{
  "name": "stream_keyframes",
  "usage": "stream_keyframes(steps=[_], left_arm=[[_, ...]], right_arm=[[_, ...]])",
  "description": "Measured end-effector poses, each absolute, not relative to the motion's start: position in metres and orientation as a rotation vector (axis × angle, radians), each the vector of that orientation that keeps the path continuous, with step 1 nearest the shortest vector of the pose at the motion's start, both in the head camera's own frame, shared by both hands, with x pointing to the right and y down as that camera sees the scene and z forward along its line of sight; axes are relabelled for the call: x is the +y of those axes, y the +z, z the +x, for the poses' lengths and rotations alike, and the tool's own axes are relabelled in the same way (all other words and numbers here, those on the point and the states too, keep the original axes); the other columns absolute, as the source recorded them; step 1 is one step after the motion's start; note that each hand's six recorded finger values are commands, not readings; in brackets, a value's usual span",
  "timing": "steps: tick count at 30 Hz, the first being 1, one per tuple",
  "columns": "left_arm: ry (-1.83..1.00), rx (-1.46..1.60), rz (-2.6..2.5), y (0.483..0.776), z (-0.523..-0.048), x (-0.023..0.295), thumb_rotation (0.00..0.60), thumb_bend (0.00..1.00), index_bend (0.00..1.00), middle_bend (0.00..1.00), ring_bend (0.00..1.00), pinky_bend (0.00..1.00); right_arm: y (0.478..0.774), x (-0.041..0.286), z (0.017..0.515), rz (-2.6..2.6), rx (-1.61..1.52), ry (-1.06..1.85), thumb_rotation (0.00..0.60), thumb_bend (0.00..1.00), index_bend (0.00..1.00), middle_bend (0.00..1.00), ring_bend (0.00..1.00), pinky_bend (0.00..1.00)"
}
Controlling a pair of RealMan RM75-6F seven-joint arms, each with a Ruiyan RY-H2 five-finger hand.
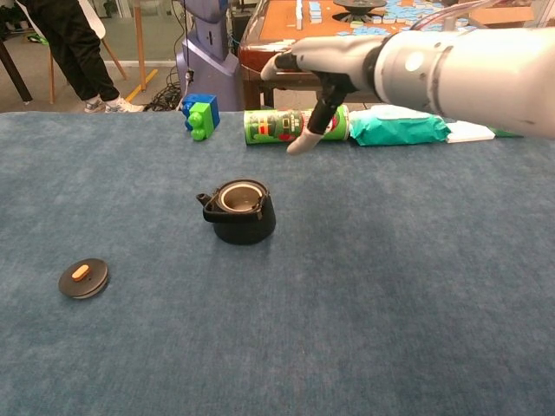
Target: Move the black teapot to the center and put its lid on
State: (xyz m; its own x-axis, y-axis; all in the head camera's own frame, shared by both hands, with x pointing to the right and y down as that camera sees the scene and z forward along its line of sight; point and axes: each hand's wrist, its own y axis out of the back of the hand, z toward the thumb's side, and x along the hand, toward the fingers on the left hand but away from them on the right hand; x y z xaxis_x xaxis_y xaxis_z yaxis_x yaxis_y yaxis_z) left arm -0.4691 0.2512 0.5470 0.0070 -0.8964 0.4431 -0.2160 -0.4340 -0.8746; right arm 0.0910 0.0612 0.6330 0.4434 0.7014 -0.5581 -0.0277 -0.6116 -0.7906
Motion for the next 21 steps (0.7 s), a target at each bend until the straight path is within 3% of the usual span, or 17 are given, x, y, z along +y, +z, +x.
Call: stream_keyframes(steps=[12,21], left_arm=[[-1.458,0.914,-1.887,0.581,-0.44,0.225,0.6,0.25,0.21,0.0,0.0,0.0],[-1.499,0.684,-1.984,0.614,-0.417,0.216,0.6,0.24,0.2,0.0,0.0,0.0]], right_arm=[[0.59,0.059,0.19,-1.749,-0.688,1.284,0.6,0.09,0.04,0.05,0.0,0.0],[0.563,0.066,0.254,-1.645,-0.752,1.354,0.6,0.09,0.04,0.06,0.0,0.0]])
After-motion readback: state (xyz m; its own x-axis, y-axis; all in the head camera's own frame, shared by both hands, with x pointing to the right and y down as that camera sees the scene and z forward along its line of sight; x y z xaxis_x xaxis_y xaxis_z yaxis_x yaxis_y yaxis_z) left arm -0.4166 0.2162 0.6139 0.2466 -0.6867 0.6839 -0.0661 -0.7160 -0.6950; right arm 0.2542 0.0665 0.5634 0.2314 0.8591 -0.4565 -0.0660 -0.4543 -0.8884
